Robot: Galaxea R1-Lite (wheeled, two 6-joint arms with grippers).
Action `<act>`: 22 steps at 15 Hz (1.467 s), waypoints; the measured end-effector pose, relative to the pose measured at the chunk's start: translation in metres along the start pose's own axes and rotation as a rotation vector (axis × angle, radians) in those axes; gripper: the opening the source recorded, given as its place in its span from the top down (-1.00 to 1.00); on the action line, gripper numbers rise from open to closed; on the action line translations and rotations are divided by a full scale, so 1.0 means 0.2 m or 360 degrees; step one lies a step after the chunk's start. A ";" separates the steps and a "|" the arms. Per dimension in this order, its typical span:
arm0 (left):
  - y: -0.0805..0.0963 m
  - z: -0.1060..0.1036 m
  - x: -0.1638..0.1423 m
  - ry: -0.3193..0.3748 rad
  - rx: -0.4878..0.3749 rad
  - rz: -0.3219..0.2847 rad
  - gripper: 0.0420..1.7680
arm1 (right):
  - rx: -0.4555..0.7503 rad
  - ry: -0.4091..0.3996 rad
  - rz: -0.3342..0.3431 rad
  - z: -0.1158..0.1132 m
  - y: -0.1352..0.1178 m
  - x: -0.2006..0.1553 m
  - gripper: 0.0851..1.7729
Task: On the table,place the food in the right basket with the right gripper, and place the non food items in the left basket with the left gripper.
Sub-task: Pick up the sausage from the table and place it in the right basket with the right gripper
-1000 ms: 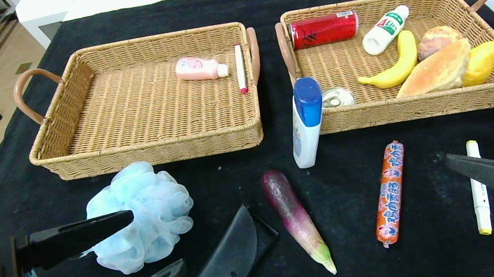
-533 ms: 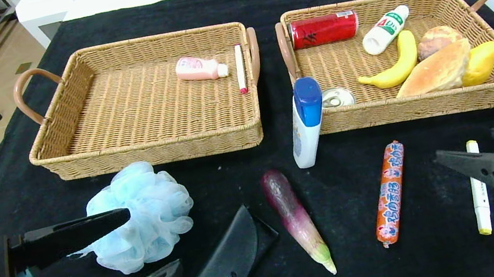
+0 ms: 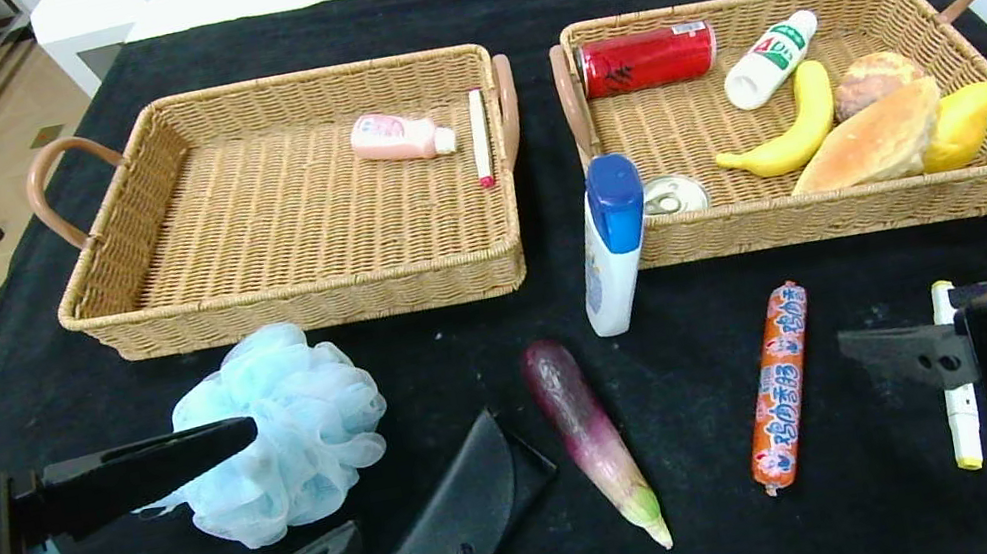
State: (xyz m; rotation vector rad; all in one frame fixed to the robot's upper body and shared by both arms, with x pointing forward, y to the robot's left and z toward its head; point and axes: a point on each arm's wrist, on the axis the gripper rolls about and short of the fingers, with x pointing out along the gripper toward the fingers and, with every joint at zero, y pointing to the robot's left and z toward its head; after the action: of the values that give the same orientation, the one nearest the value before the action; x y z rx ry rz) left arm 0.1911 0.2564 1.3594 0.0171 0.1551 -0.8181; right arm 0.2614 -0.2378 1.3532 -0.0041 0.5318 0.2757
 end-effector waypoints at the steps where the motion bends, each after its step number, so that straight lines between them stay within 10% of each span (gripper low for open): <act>1: 0.00 0.00 0.00 -0.0001 0.0000 0.0000 -0.94 | 0.0076 0.0017 -0.0031 0.04 0.02 0.00 -0.93; 7: 0.00 0.00 0.00 -0.0004 -0.0001 0.0002 -0.94 | 0.0579 0.0309 -0.0213 0.19 0.16 0.13 -0.93; 22: 0.00 0.00 -0.01 -0.0004 0.0001 0.0001 -0.94 | 0.0722 0.0456 -0.0346 0.15 0.24 0.44 -0.93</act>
State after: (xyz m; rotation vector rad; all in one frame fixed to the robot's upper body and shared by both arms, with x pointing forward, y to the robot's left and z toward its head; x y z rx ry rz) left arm 0.1902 0.2571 1.3593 0.0166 0.1523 -0.8175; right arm 0.3355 -0.1666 1.3382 0.3414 0.8631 -0.0649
